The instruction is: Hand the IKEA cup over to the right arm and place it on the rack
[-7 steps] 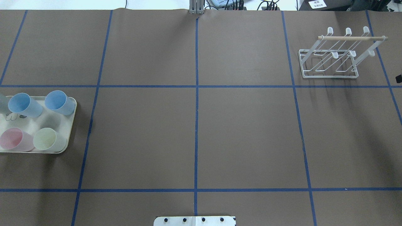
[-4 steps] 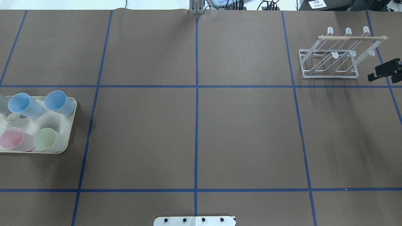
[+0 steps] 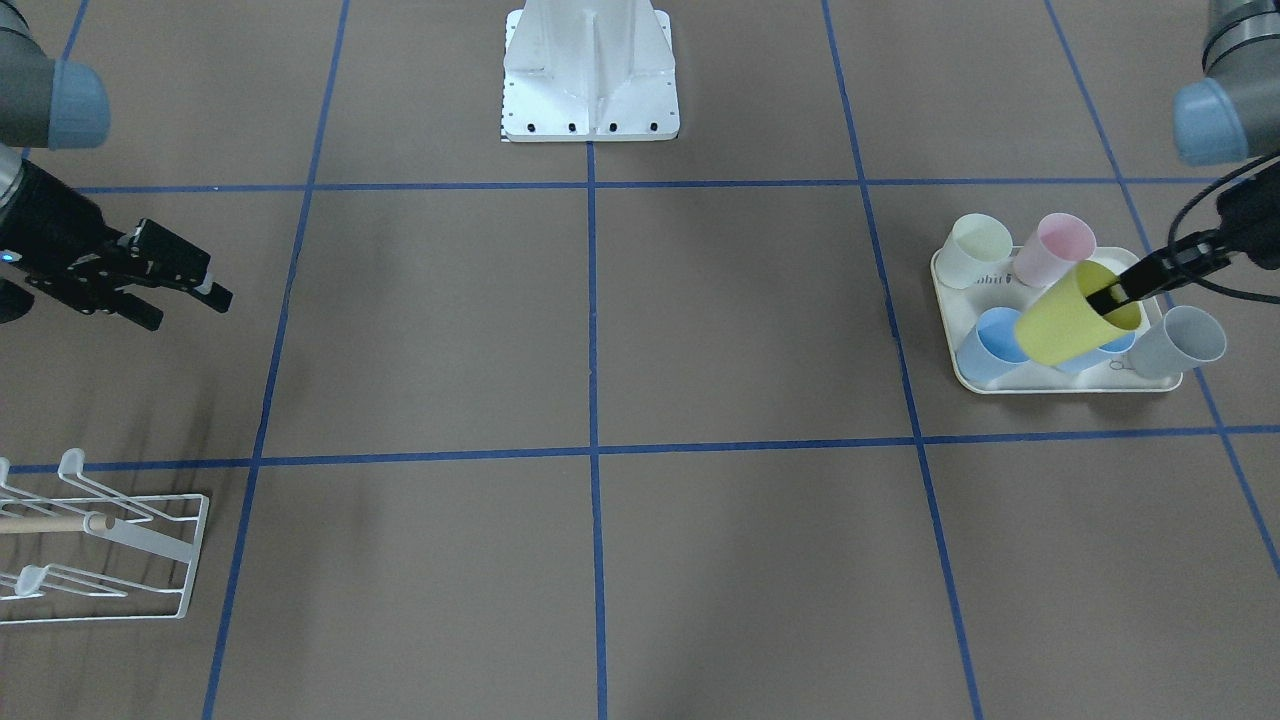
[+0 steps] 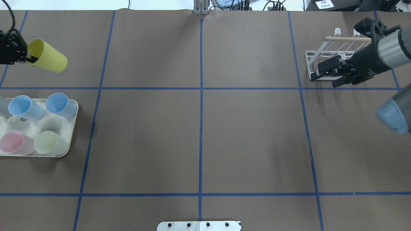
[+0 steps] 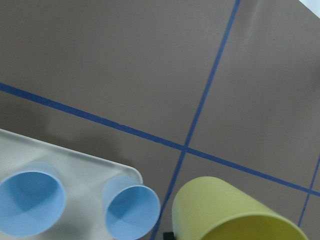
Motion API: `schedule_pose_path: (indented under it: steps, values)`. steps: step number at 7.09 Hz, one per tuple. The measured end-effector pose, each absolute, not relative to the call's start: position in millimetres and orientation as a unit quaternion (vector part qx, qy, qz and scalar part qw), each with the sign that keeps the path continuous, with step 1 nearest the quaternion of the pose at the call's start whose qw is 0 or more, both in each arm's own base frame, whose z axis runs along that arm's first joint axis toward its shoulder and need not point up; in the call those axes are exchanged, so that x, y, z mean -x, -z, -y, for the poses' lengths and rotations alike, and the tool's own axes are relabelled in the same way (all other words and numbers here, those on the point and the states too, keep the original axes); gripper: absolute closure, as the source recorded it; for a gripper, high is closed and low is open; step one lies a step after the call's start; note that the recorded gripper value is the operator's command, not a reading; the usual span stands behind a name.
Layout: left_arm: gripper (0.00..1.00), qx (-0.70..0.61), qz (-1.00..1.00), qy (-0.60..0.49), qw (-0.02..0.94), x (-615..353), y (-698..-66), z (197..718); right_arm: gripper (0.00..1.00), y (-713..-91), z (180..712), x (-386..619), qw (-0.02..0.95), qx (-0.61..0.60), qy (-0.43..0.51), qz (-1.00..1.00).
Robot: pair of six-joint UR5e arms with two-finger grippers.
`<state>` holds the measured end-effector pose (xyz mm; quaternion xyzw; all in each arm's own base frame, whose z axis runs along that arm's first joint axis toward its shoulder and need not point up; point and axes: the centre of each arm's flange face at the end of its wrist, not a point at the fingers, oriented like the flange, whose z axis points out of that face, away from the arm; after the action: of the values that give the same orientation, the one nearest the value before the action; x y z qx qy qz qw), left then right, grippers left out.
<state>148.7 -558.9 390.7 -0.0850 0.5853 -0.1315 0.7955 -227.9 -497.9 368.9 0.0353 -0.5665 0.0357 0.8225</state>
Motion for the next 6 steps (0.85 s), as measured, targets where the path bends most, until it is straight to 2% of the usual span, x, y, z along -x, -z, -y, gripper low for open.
schedule_pose_path:
  steps: [3, 6]
  values:
    - [1.00, 0.078, -0.603, 0.079, 0.790, -242, -299, 556, 0.01, -308, 486, 286, 0.801, -0.020, -0.009, 0.598]
    - [1.00, 0.029, -0.646, 0.133, 0.751, -322, -258, 523, 0.01, -318, 466, 313, 0.767, -0.061, 0.012, 0.639]
